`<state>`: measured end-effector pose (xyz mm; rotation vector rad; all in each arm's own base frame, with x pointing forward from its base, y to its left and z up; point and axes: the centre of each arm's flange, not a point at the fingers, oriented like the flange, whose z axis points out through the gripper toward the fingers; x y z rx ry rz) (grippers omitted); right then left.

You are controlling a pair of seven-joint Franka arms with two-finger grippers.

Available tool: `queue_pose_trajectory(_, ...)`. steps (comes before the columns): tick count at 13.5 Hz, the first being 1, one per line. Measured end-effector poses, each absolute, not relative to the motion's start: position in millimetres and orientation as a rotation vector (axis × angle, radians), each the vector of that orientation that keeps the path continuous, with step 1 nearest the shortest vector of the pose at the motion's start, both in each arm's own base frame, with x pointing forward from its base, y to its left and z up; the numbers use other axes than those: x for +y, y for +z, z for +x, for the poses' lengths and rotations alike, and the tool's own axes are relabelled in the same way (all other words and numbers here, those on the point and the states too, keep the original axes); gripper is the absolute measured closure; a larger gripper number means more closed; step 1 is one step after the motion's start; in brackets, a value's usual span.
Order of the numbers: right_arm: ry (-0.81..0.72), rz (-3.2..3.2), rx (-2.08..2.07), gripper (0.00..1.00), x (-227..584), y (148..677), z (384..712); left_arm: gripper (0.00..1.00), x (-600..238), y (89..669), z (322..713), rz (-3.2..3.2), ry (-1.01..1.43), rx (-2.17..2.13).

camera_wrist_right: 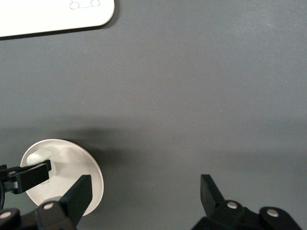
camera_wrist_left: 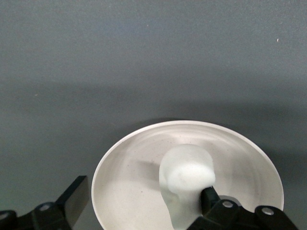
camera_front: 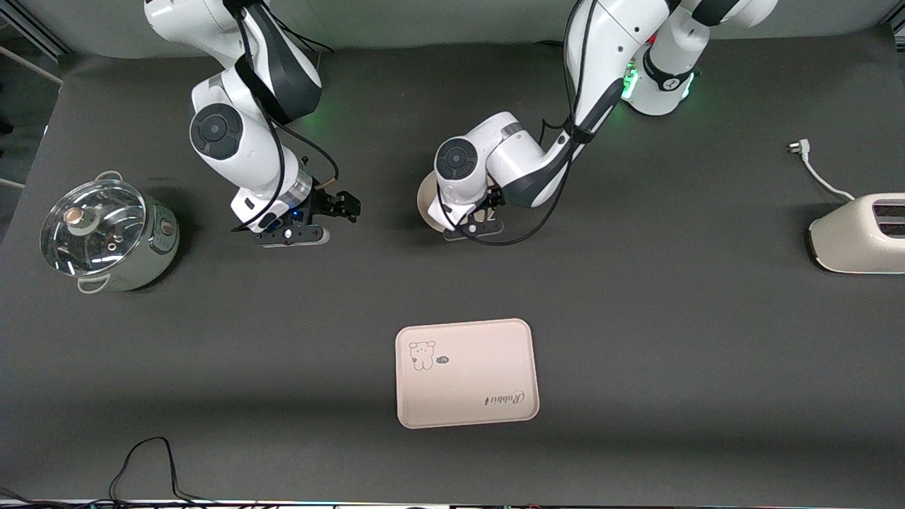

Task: Place bun in plate and plate on tray
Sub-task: 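Release the bun onto the plate while the right gripper approaches the plate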

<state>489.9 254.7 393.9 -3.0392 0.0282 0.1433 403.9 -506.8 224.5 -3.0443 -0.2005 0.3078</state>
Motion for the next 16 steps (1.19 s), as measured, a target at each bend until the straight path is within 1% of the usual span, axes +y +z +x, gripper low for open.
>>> queue_pose_trajectory(3, 0.143, -3.039, 0.027, 0.00, 255.1, 392.4, 489.8, 0.00, -505.2, 221.4, 401.2, -3.036, 0.315, -0.197)
queue_pose_trajectory(11, 0.124, -3.035, 0.024, 0.00, 258.1, 389.6, 491.0, 0.00, -504.0, 238.8, 401.2, -3.030, 0.302, -0.192)
queue_pose_trajectory(16, 0.129, -3.037, 0.024, 0.00, 258.0, 387.4, 490.6, 0.00, -503.7, 239.6, 401.0, -3.028, 0.302, -0.192)
